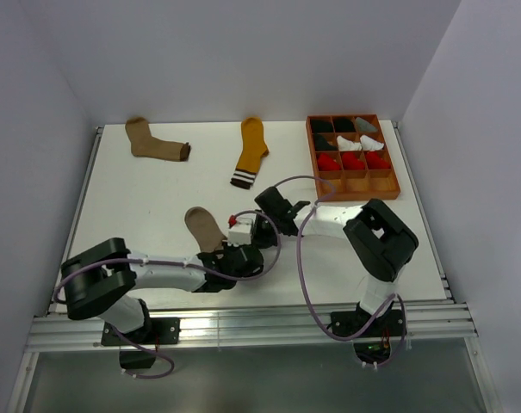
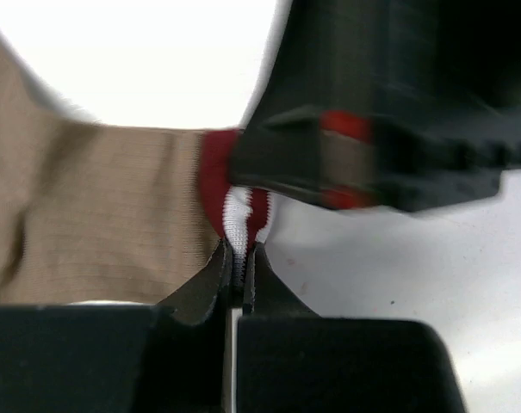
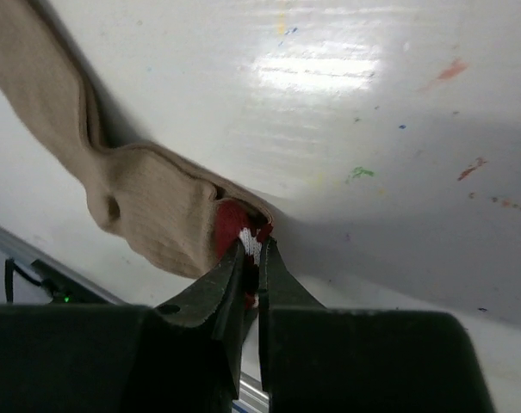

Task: Roll the socks
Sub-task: Roll the sock at the center of the board.

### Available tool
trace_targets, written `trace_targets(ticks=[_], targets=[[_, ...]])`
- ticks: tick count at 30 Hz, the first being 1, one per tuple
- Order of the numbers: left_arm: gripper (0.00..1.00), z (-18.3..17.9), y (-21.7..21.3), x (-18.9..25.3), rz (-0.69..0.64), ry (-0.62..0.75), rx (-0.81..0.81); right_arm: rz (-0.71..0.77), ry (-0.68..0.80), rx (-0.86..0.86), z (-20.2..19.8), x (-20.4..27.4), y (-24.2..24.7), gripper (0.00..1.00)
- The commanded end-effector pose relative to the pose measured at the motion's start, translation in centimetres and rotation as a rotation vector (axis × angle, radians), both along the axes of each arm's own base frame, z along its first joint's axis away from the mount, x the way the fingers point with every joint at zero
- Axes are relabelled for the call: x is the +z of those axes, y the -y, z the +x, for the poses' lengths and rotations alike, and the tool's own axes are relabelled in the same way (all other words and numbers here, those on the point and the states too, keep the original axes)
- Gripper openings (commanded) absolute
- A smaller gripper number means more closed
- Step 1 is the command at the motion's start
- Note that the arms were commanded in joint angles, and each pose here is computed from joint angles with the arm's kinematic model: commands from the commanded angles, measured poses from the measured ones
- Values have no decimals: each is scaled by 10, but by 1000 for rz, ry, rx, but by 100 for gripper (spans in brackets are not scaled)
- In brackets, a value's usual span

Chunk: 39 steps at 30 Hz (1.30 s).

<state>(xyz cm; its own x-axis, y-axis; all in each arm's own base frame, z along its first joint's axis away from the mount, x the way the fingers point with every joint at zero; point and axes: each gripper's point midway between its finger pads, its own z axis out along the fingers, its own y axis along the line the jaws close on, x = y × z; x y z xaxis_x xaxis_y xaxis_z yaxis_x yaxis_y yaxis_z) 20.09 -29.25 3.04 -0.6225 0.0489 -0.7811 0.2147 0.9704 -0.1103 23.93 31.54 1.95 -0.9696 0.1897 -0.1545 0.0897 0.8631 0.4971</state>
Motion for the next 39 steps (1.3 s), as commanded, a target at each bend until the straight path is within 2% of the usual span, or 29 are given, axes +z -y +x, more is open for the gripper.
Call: trace_targets(ticks=[1,4,7,8,13,21,22,28,39], targets=[[0,-1,5,19,-215,-75,19,132,69,-10,4,17,-14,10],[0,0,1,27,-379,-139,16,231,151,-39,12,37,-18,25],[0,2,-8,29,-520,-192,31,289,210,-73,16,48,-14,32],[0,2,-10,29,-545,-201,39,319,242,-80,20,54,-15,33],[0,-3,-15,26,-659,-282,62,380,272,-83,11,52,-10,51],[0,-13,-23,5,-826,-429,138,447,238,-72,2,36,-15,51],[0,-9,-24,9,-871,-431,157,447,229,-73,0,32,-14,51],[0,-11,-43,3,-942,-445,277,449,210,-47,-8,23,-13,49],[0,-9,-51,-4,-931,-457,335,488,163,-7,-16,12,-21,48]])
